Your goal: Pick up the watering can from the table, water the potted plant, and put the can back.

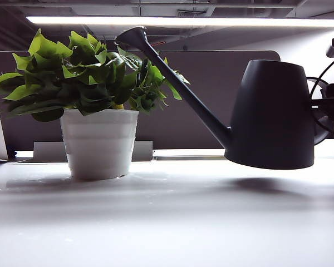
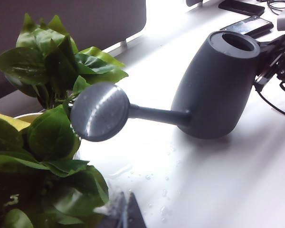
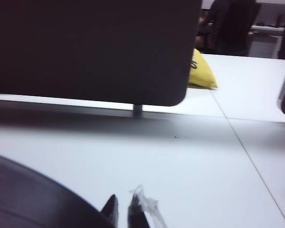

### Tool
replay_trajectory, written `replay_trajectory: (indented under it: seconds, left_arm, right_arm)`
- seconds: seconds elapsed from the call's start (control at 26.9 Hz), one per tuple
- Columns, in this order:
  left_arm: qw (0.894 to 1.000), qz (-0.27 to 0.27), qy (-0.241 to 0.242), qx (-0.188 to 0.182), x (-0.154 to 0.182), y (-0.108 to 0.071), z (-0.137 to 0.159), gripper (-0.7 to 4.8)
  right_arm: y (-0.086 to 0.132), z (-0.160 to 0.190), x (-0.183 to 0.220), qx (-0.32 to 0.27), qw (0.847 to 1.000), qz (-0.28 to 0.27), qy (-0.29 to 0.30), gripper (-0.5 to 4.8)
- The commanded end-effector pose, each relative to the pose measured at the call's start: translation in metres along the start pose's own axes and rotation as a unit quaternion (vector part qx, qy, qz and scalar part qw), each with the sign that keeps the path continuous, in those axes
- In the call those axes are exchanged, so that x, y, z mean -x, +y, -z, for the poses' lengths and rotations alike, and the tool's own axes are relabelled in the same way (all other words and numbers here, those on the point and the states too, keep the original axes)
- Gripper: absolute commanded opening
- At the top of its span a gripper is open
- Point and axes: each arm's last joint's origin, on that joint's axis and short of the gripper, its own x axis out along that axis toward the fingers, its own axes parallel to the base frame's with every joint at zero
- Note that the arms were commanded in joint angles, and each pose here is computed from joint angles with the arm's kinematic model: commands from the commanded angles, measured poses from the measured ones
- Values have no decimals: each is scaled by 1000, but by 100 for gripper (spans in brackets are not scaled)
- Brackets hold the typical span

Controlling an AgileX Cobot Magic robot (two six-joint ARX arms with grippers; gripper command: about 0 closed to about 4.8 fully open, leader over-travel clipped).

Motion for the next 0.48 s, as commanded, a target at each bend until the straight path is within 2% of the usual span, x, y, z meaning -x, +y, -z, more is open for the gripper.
replay_trajectory:
  seconds: [0.04,0.48]
  left_arm:
    - [1000,-3,-3,-20,1,0,-1,-6]
    - [1000,-3,-3,-28,1,0,-1,-6]
  right_arm:
    - [-1,-16,-2,-25,997,1,-74,-6]
    - [-1,3,-5,-26,999,1,-40,-6]
